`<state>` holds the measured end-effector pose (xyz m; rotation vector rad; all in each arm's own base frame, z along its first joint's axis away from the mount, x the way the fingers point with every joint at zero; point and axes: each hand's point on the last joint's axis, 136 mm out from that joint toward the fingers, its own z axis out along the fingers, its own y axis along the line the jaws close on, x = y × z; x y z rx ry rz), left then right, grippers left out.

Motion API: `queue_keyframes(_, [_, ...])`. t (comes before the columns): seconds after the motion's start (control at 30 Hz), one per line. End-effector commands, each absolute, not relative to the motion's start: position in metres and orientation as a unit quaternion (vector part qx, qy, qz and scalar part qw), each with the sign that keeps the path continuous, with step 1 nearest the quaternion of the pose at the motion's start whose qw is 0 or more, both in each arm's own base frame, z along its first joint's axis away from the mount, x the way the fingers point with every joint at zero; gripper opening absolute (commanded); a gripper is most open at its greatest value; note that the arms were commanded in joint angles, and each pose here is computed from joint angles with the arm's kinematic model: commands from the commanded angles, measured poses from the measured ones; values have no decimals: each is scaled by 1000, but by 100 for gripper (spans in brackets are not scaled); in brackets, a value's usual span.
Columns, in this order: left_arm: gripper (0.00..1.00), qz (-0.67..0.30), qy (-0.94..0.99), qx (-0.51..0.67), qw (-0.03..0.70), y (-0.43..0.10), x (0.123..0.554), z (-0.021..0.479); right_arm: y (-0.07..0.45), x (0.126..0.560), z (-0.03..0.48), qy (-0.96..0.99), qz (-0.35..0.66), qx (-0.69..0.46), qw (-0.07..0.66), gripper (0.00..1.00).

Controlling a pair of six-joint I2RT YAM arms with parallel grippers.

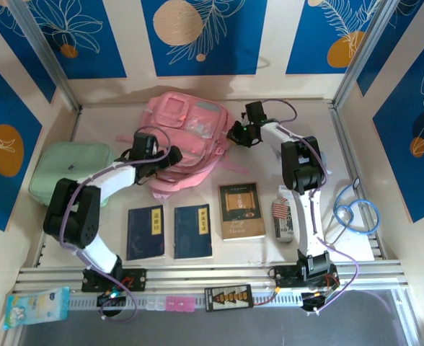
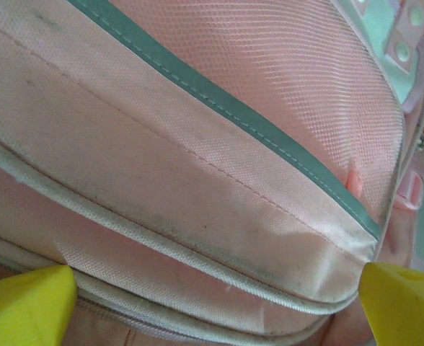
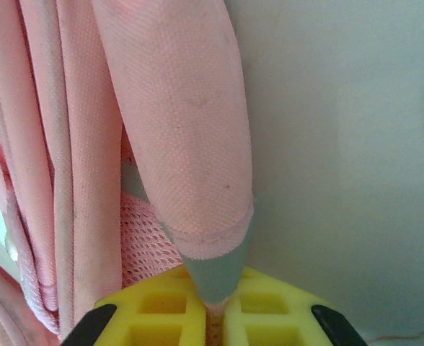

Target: Pack books, pencil case, and school supplies into a backpack

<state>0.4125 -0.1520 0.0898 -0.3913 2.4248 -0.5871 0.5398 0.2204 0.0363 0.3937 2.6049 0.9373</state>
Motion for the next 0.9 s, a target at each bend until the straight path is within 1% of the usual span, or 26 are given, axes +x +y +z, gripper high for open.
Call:
queue_keyframes(0.0, [99, -244, 913, -124, 303, -166, 429, 96, 217, 512, 50, 915, 345, 140, 156, 9])
queue_keyframes(0.17, [99, -241, 917, -111, 299, -173, 449, 92, 198, 467, 63, 906, 353, 175, 155, 9])
queue_keyframes(0.33, [99, -225, 927, -95, 284, -172, 469, 77, 194, 428, 72, 896, 373, 189, 147, 11])
queue_keyframes(0.43, [99, -219, 927, -89, 290, -168, 485, 75, 193, 417, 69, 893, 377, 209, 131, 17])
queue_keyframes(0.53, [94, -225, 929, -78, 285, -167, 500, 79, 192, 412, 58, 893, 368, 239, 101, 30])
queue_keyframes(0.6, [93, -224, 928, -74, 287, -165, 505, 84, 196, 410, 52, 892, 366, 247, 92, 35])
queue_keyframes(0.67, [93, -218, 927, -71, 297, -162, 505, 93, 202, 408, 49, 894, 363, 247, 88, 37])
queue_keyframes(0.77, [94, -205, 929, -64, 301, -156, 495, 108, 210, 408, 47, 895, 361, 248, 83, 37])
queue_keyframes(0.87, [94, -196, 928, -64, 309, -147, 475, 122, 216, 409, 44, 894, 363, 250, 79, 30])
